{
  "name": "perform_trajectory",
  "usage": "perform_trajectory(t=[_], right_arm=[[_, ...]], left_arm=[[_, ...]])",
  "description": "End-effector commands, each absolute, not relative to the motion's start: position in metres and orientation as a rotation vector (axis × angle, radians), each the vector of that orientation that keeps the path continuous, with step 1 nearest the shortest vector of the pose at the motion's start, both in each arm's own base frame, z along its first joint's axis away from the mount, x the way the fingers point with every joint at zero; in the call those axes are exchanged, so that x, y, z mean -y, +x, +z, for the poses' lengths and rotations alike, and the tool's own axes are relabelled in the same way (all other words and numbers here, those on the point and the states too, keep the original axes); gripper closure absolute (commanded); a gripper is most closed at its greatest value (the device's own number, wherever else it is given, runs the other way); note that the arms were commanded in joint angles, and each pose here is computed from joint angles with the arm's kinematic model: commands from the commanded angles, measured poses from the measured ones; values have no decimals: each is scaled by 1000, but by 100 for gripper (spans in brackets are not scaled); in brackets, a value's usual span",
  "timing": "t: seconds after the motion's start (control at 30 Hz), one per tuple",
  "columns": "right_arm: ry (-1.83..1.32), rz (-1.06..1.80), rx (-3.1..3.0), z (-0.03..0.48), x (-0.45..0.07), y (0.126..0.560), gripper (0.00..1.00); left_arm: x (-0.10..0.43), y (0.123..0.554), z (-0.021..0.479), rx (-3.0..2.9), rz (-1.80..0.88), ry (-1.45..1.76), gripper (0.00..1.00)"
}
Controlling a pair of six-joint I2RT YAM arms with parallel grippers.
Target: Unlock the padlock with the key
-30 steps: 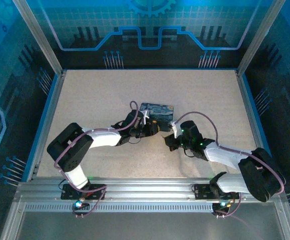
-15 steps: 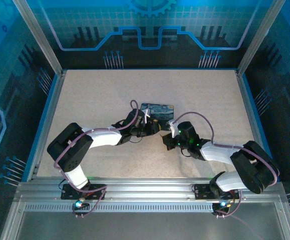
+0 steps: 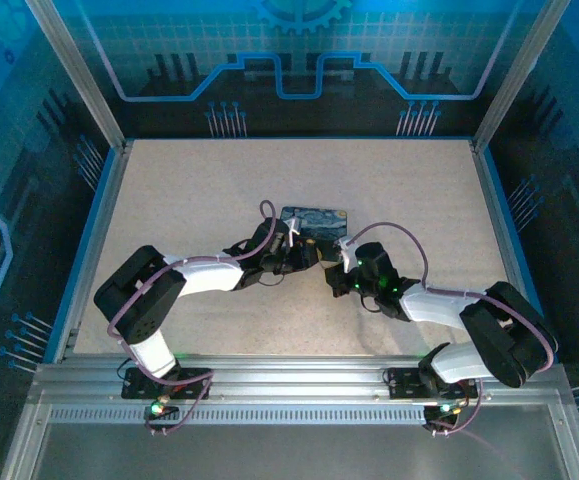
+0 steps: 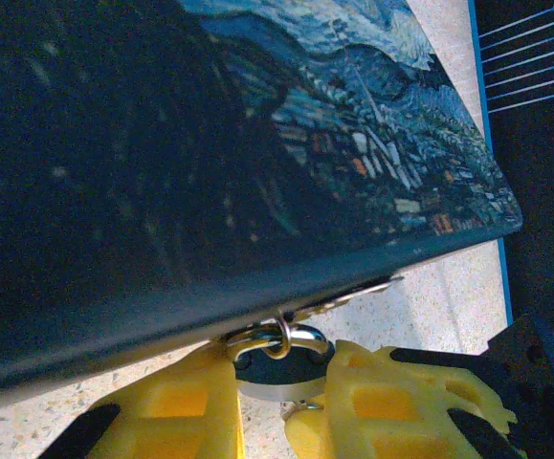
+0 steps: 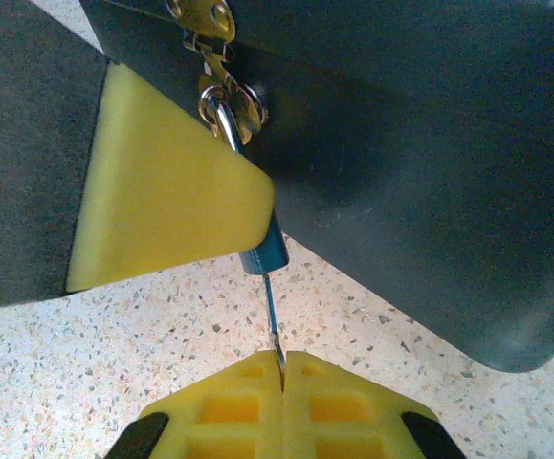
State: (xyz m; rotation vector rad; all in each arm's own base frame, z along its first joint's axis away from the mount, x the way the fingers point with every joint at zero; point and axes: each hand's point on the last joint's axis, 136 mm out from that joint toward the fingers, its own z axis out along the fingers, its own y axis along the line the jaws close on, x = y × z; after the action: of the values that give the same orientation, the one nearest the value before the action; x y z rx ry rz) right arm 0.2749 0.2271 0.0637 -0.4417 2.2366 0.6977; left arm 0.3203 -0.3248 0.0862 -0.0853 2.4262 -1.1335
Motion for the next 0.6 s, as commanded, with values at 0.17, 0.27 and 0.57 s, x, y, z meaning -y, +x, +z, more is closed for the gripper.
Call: perform_trajectory(t=[0.17,0.27,0.57], right_arm=[[-411,689,-2211,70,-225,280,100],[-405,683,-2209,71,-225,281,100],[-404,714,-2175,78,-228,283,100]], left_arm=[[334,324,106,-2377,-1181,-58,83],[334,323,105,-2381,-1177,-56,83],[335,323,105,-2382,-1182,-59,84]])
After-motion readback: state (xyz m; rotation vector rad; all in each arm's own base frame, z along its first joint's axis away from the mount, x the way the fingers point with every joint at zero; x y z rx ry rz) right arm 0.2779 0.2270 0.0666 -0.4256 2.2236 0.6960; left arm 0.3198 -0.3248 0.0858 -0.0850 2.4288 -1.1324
